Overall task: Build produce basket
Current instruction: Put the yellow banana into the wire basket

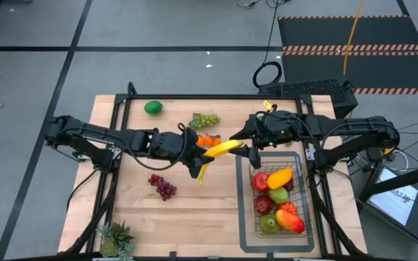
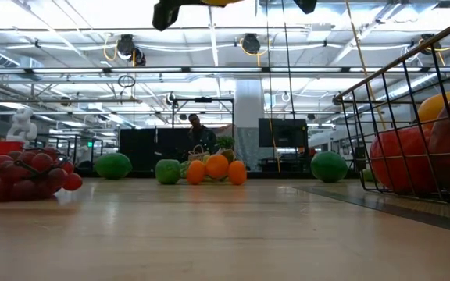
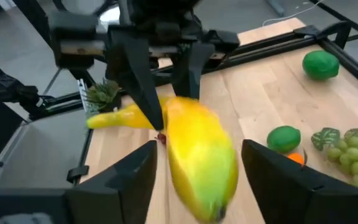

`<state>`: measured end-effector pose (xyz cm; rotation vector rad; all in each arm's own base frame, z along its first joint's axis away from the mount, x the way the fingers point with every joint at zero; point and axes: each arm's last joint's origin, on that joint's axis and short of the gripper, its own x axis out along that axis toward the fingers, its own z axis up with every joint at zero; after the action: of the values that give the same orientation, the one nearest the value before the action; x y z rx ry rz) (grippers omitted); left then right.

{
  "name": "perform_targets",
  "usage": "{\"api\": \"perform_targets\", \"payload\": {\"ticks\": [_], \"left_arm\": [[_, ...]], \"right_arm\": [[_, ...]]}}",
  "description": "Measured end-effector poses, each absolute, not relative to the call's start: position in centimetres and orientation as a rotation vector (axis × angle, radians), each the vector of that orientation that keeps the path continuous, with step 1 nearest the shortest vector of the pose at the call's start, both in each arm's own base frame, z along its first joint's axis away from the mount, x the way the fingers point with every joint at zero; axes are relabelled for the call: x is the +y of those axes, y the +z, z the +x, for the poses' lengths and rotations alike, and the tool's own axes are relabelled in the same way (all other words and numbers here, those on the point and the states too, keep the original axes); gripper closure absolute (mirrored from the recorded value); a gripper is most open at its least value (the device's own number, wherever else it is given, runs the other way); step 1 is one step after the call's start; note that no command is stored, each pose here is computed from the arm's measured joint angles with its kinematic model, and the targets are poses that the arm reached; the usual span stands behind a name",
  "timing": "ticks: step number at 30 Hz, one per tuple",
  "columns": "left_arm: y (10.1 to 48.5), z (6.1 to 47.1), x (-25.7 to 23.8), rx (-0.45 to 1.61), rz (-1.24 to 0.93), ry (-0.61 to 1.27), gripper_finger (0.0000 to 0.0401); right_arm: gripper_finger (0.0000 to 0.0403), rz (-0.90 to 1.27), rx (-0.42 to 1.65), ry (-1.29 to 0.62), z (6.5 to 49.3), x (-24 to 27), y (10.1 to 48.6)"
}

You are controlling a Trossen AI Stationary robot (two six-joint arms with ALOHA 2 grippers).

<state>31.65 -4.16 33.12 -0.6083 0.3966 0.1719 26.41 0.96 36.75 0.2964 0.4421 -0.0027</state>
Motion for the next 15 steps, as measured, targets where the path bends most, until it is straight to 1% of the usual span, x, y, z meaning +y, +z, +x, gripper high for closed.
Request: {"api": "perform_targets", "payload": {"ticks": [7, 11, 13, 15], "left_arm": [[33.22, 31.67, -4.16, 0.39, -0.591, 0.167, 0.0251], [33.22, 31.67, -4.19, 0.395, -0.589, 0.156, 0.0249], [33.23, 31.67, -4.2, 0.396, -0.592, 0.151, 0.0236], [33.23, 31.67, -4.22, 0.397, -0.592, 0.149, 0.0213]], "right_arm": [[0.0229, 0.308, 0.44, -0.004, 26.36, 0.97, 36.8], [0.0254, 0.345, 0.443, -0.009, 26.34, 0.99, 36.78], [0.0263, 0.354, 0.441, -0.01, 26.35, 1.0, 36.8], [0.0267, 0.359, 0.442, -0.012, 26.34, 1.01, 36.79]]}}
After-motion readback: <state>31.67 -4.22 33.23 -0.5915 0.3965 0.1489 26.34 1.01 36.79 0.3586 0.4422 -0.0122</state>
